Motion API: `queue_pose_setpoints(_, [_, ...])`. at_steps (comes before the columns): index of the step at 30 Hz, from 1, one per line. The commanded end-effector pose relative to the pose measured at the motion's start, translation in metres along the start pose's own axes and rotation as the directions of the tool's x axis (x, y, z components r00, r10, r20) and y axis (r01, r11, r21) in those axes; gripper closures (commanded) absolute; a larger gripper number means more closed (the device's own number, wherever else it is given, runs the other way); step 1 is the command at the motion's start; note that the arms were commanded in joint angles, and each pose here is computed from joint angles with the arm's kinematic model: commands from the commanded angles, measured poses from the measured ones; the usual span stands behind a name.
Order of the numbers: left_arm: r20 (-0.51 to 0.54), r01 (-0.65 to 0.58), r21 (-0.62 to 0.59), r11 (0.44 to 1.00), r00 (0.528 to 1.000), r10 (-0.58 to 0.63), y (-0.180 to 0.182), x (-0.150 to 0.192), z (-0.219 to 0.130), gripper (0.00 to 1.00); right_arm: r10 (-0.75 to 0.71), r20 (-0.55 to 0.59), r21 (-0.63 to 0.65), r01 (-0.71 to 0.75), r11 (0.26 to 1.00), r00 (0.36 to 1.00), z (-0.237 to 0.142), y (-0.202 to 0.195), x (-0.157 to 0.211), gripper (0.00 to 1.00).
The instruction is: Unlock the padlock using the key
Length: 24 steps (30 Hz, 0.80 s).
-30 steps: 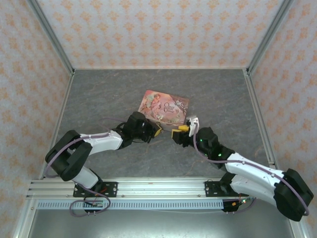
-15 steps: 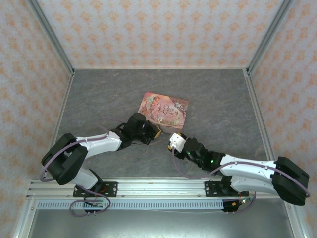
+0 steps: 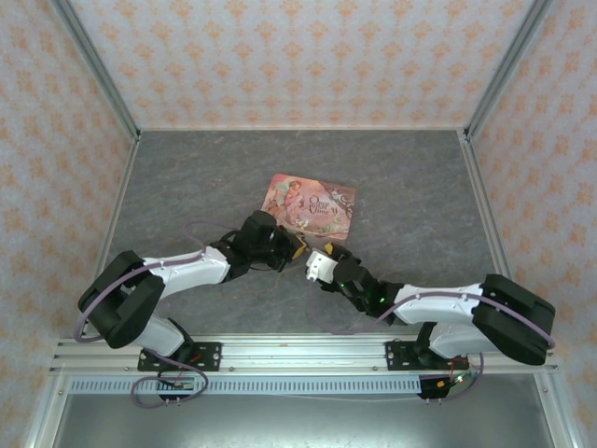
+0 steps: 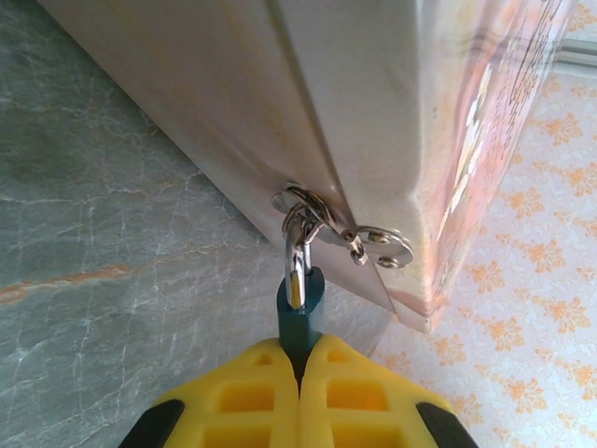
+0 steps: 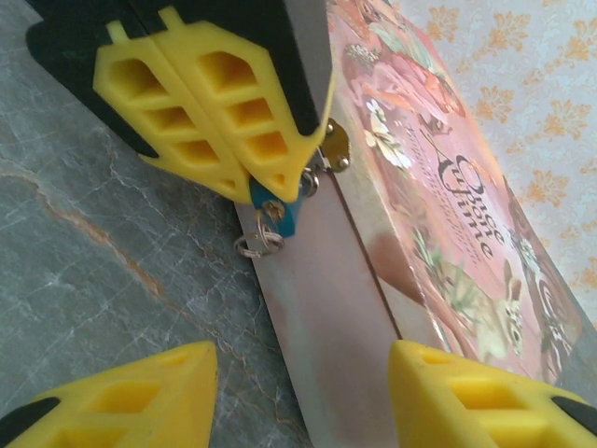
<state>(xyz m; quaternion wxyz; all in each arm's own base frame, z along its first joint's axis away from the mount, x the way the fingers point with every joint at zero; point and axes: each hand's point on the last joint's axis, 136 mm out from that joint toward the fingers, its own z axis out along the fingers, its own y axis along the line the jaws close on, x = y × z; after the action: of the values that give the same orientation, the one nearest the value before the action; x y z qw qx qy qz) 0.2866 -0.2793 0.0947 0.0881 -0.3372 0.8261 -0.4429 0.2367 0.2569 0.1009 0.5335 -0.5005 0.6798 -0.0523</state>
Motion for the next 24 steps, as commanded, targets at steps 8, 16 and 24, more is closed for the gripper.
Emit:
queue_pose_setpoints(8, [-0.010, -0.032, 0.101, 0.994, 0.999, 0.033, -0.037, 0.008, -0.008, 1.00, 0.026, 0.087, -0.012, -0.025, 1.000, 0.996, 0.020, 0.001, -0.030, 0.55])
queue_pose_setpoints(16, [-0.012, -0.033, 0.098, 0.995, 0.999, 0.034, -0.035, 0.009, -0.008, 1.00, 0.038, 0.076, -0.047, -0.035, 0.998, 0.996, 0.028, 0.002, -0.031, 0.67])
queue_pose_setpoints(24, [-0.013, -0.033, 0.098, 0.995, 0.999, 0.035, -0.036, 0.009, -0.009, 1.00, 0.050, 0.051, -0.048, -0.047, 0.998, 0.997, 0.033, 0.003, -0.027, 0.81])
